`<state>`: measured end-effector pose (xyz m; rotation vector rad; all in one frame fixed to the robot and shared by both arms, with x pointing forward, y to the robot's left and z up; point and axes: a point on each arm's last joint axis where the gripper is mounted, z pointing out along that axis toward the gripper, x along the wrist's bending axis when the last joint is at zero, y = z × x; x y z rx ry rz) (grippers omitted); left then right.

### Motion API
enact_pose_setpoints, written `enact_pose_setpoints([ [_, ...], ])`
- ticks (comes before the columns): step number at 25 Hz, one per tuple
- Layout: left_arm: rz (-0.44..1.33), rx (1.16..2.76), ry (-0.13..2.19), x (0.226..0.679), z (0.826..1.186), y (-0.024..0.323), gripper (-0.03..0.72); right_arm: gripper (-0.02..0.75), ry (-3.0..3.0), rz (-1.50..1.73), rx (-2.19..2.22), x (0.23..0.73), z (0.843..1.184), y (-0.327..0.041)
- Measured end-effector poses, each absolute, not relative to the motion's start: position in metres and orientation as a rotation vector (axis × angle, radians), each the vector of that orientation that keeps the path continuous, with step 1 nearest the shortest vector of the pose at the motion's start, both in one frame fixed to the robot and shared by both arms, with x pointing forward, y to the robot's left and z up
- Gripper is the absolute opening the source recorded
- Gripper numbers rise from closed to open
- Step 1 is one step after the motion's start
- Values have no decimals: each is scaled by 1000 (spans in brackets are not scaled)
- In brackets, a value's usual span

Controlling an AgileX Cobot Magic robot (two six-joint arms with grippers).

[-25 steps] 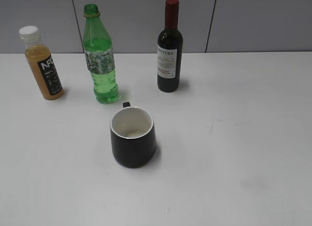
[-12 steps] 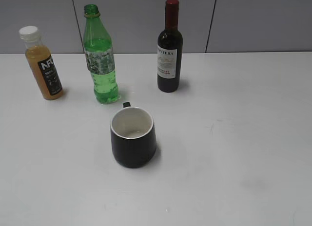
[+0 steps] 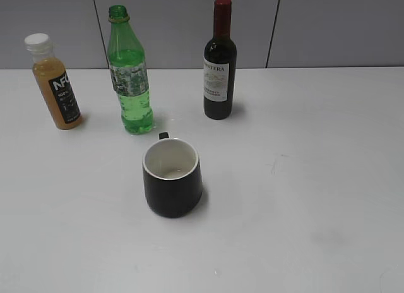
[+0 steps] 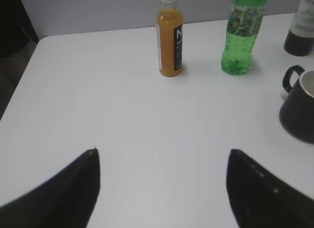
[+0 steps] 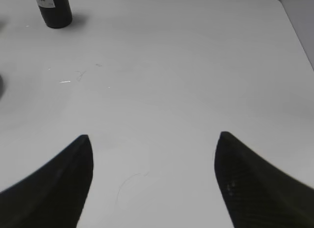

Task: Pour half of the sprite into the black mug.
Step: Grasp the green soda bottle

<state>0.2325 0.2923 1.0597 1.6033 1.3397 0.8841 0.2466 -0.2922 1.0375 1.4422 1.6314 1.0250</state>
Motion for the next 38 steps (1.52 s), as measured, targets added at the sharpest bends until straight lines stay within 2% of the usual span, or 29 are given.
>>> enact_pose_setpoints([
  [8, 928, 1492, 1216, 249, 1079, 287, 655, 582, 1631, 1027, 1442, 247, 1038, -292],
  [19, 953, 1434, 1152, 324, 1100, 281, 611, 582, 1631, 1027, 1442, 247, 1038, -292],
  [25, 982, 1469, 1216, 367, 1091, 283, 596, 581, 1631, 1027, 1442, 247, 1038, -292],
  [30, 1049, 1422, 1200, 394, 1090, 281, 593, 581, 1631, 1027, 1442, 247, 1038, -292],
  [34, 1082, 1393, 1138, 411, 1080, 268, 593, 581, 1631, 1027, 1442, 247, 1038, -292],
  [38, 1056, 1460, 1095, 428, 1057, 247, 593, 581, 1631, 1027, 1442, 247, 1038, -292],
])
